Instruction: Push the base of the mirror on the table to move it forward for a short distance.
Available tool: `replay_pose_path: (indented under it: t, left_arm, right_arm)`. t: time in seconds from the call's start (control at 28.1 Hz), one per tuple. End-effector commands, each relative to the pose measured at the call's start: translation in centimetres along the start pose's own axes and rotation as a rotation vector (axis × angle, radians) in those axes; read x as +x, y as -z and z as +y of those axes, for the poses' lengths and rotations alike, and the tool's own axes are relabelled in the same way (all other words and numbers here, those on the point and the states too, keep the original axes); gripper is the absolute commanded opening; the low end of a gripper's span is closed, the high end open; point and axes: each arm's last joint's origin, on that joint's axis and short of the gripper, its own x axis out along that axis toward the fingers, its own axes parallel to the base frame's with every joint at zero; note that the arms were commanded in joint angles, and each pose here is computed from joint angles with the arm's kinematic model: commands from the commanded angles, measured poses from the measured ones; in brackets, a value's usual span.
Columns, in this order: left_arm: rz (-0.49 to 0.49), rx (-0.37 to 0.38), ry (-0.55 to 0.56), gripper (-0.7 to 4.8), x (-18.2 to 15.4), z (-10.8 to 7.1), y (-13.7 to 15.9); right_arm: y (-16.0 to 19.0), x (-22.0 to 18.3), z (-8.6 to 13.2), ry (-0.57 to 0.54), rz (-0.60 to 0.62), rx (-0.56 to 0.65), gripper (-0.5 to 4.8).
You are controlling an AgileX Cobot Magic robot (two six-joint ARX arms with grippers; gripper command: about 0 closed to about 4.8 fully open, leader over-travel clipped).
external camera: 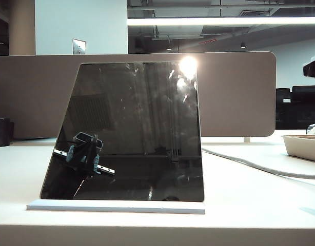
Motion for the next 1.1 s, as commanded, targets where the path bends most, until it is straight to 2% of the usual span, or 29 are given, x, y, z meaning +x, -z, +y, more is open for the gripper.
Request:
replay_pose_path:
  t: [0.04,0.18,0.32,0.39,0.5,0.6,0.85,0.96,1.1]
  left_arm:
    - [0.325,-0.257,0.029,-0.02,0.6,-0.3,1.2]
    - [0.626,-0.398,-0.001,-0.01,2.2,-0.7,3.0]
    - [0.818,-0.486,-0.063,-0.02,4.4,-1.4,4.6]
    - [0.87,-0.509,-0.07,-0.01,5.4,-1.9,5.2]
    - [0.884,-0.495,-0.021,-0.01,7.1,-3.0,5.7]
    - [0.849,-0.469,0.026,-0.01,8.7,-4.1,6.0]
    - [0.802,-0.439,0.047,-0.01,13.3,-7.3,7.1]
    - [0.844,-0.44,0.0,-0.01,15.1,-8.3,8.1]
    - [0.93,-0.429,-0.097,-0.01,16.6,-8.8,9.2]
  right_arm:
    - [-0.2,0.0,0.0,-0.001,-0.015,0.0,0.22]
    - [-0.2,0.0,0.0,-0.001,-0.015,0.0,0.22]
    - [-0.2,0.0,0.0,-0.001,-0.015,0.0,0.22]
    - [-0.2,0.0,0.0,-0.001,-0.015,0.0,0.22]
    - [-0.2,0.0,0.0,0.0,-0.015,0.0,0.22]
    - [-0.2,0.0,0.0,0.0,-0.015,0.0,0.22]
    - [-0.2,0.0,0.0,0.004,-0.015,0.0,0.22]
    - [-0.2,0.0,-0.1,0.005,-0.014,0.0,0.22]
    - [-0.2,0.0,-0.1,0.005,-0.014,0.0,0.22]
